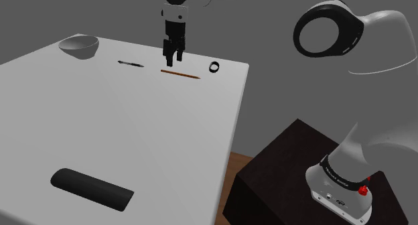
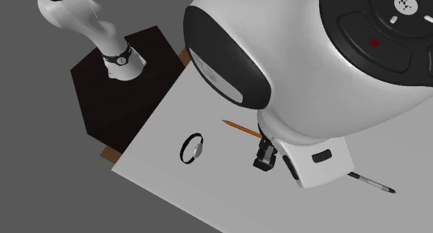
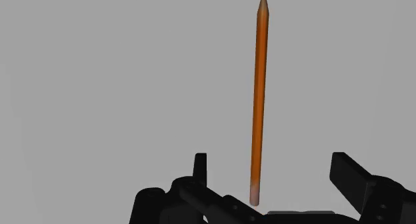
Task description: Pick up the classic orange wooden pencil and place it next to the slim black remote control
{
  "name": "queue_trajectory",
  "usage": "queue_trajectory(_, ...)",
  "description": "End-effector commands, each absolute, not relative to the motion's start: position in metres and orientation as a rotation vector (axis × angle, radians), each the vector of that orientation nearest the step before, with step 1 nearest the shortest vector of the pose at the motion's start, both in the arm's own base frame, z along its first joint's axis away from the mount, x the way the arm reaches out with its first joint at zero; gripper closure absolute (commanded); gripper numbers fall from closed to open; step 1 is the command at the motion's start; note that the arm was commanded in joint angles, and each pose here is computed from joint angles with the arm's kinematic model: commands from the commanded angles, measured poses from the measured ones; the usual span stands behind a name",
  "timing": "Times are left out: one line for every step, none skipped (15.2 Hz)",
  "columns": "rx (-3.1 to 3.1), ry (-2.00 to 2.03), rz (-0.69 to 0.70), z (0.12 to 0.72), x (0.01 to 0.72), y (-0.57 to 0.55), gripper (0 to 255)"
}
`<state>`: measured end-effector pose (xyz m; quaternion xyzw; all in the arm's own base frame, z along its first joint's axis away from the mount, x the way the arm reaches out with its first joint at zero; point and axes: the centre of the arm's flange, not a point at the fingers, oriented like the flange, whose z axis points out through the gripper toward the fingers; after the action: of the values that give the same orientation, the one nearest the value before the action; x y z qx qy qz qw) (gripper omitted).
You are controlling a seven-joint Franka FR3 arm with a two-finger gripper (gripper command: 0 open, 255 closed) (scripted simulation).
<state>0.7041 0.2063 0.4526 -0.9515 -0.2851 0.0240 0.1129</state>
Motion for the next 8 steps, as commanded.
queue_trajectory(-2.791,-0.839,0.070,0.443,0.703,0.209,0)
queue_trajectory(-2.791,-0.839,0.070,0.437,0.703,0.210,0)
queue_trajectory(-2.791,-0.839,0.070,0.432,0.702,0.211,0)
queue_trajectory(-2.791,-0.839,0.070,0.424,0.701,0.213,0)
queue_trajectory(-2.791,-0.839,0.070,0.424,0.701,0.213,0)
queue_trajectory(-2.791,-0.839,0.070,0.424,0.701,0.213,0)
queue_trajectory(-2.791,-0.839,0.070,0.424,0.701,0.213,0)
queue_trajectory(-2.791,-0.839,0.070,0.424,0.701,0.213,0)
